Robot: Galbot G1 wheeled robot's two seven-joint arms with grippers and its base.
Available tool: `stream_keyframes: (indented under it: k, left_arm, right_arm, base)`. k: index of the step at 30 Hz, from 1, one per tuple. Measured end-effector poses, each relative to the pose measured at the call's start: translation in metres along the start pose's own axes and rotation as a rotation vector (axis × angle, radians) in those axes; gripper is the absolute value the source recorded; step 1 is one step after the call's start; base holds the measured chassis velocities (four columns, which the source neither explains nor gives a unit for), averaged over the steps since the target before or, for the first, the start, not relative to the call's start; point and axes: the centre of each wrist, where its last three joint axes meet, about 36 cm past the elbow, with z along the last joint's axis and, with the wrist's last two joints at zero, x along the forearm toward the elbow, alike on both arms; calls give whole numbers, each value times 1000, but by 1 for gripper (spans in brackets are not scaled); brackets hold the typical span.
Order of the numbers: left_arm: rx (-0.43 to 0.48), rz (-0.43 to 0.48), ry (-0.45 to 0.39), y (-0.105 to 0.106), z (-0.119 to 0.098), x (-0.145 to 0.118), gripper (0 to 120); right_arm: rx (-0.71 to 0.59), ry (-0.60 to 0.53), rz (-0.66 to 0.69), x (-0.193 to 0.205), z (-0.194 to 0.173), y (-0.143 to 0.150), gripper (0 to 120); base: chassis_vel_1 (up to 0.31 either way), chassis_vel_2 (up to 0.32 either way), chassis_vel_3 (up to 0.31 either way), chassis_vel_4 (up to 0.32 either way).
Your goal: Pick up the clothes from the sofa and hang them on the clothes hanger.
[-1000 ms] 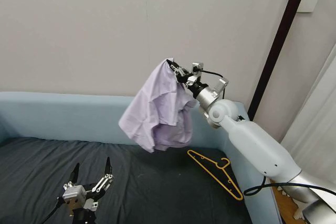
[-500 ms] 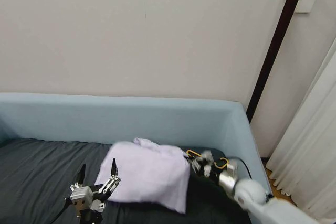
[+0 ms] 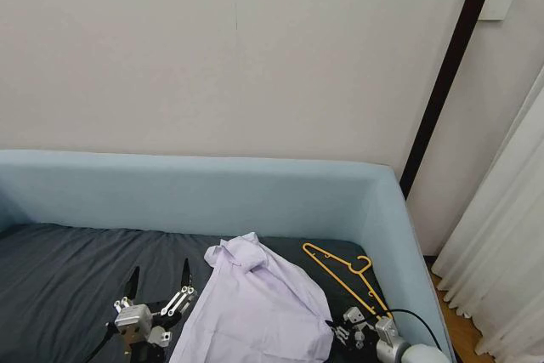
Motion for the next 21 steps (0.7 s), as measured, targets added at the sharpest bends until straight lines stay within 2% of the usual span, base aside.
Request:
stream_keyframes:
  k: [2, 3, 8, 9, 10, 13, 15, 16, 18, 21]
  left_arm:
    - [1, -1, -3, 0, 0, 0, 100]
    - [1, -1, -3, 0, 0, 0, 100]
    - [1, -3, -2, 1, 2, 0, 100]
    - [1, -3, -2, 1, 2, 0, 100]
    - [1, -2, -3, 1, 2, 0, 100]
    - [-1, -4, -3, 2, 3, -1, 100]
    - [-1, -4, -3, 2, 3, -1, 100]
    - [-5, -9, 0, 3, 3, -1, 100]
    - [-11, -13, 2, 5, 0, -2, 100]
    - [-17, -16, 0, 7, -4, -2, 100]
  right_arm:
    - [-6, -14, 69, 17, -20, 12, 48]
    - [-6, -14, 69, 17, -20, 12, 48]
    - [-19, -172, 68, 38, -77, 15, 69]
    - [-19, -172, 68, 38, -77, 15, 69]
    - [-19, -191, 63, 36, -85, 14, 75]
    - [-8, -268, 27, 14, -93, 9, 86]
    - [1, -288, 16, 5, -94, 8, 90]
    - [37, -344, -10, -30, -100, 2, 97]
    - [63, -385, -46, -68, -108, 1, 100]
    - [79, -403, -89, -99, -117, 4, 100]
  base:
    - [0, 0, 0, 0]
    - [0, 0, 0, 0]
    - [0, 0, 0, 0]
    - [0, 0, 0, 0]
    - [0, 0, 0, 0]
    - [0, 0, 0, 0]
    - [0, 0, 0, 0]
    - [0, 0, 0, 0]
    - [0, 0, 0, 0]
    - [0, 0, 0, 0]
